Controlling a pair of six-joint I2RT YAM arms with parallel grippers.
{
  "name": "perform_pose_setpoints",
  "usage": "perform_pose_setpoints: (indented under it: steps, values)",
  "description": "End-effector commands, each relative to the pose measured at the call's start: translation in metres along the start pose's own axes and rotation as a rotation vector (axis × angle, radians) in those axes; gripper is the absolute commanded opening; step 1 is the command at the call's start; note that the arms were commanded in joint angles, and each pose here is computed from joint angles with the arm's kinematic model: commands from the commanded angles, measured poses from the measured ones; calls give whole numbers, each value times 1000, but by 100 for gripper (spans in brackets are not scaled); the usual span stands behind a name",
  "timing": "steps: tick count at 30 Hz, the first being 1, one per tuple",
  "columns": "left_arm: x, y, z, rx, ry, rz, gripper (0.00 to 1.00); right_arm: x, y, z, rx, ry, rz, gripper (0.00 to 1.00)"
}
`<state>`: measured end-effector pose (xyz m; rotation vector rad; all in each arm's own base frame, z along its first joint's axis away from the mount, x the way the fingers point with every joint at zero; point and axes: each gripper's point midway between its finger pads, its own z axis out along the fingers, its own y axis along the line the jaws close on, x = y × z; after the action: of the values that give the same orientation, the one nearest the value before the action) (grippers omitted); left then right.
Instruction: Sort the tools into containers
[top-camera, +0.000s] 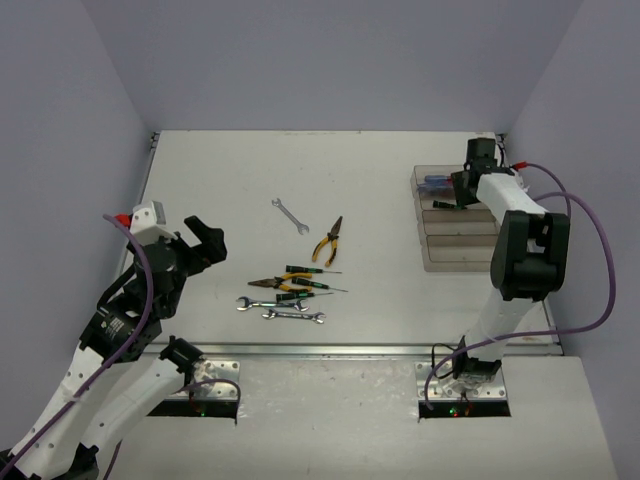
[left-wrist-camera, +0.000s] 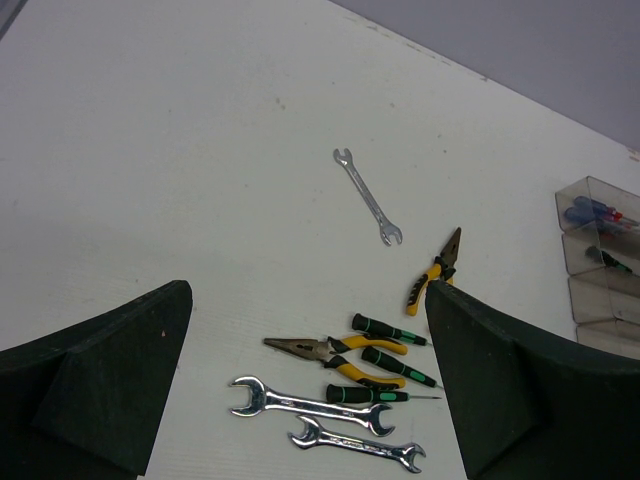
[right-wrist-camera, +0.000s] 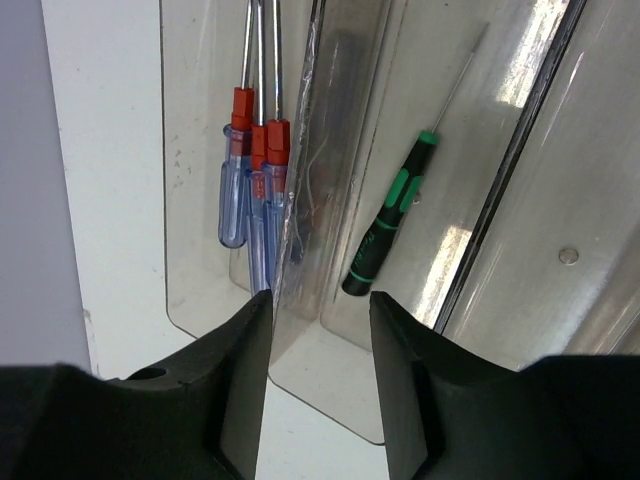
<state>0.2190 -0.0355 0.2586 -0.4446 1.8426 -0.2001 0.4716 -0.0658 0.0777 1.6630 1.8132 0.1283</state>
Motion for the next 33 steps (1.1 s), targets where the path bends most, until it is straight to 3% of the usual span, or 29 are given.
perform_pose_setpoints:
  steps: [1, 3, 5, 9, 11, 13, 16, 19, 22, 23, 26, 28, 33]
  values:
    - [-8, -4, 2, 10, -30, -4, 100, -7, 13, -14, -53, -14, 2, 51]
    - [-8, -4, 2, 10, -30, -4, 100, 1, 24, -22, -120, 21, -75, 58]
    - [-8, -3, 3, 7, -30, -4, 100, 16, 54, -42, -307, 32, -265, 64]
    - [-9, -2, 2, -1, -35, -7, 100, 87, 96, -127, -842, 96, -823, 70]
    - [-11, 0, 1, -5, -42, -14, 100, 135, 90, -167, -1002, 147, -1066, 85]
    - [-12, 2, 0, -12, -48, -19, 100, 182, 76, -196, -1087, 211, -1291, 97]
    - [-14, 4, -1, -21, -57, -27, 100, 229, 42, -212, -1044, 367, -1515, 98]
    - [-14, 4, -2, -21, -60, -32, 100, 279, -7, -219, -988, 451, -1787, 94]
    - [-14, 4, -1, -20, -56, -29, 100, 308, -44, -209, -889, 439, -2027, 74]
    - [-14, 4, -1, -22, -56, -28, 100, 315, -46, -212, -901, 447, -2054, 64]
    - [-13, 4, -1, -23, -53, -28, 100, 343, -57, -221, -970, 482, -2141, 52]
    - [-13, 4, -1, -23, -54, -29, 100, 352, -60, -218, -945, 450, -2187, 47]
    - [-14, 4, -3, -17, -60, -33, 100, 367, -77, -203, -901, 521, -2220, 39]
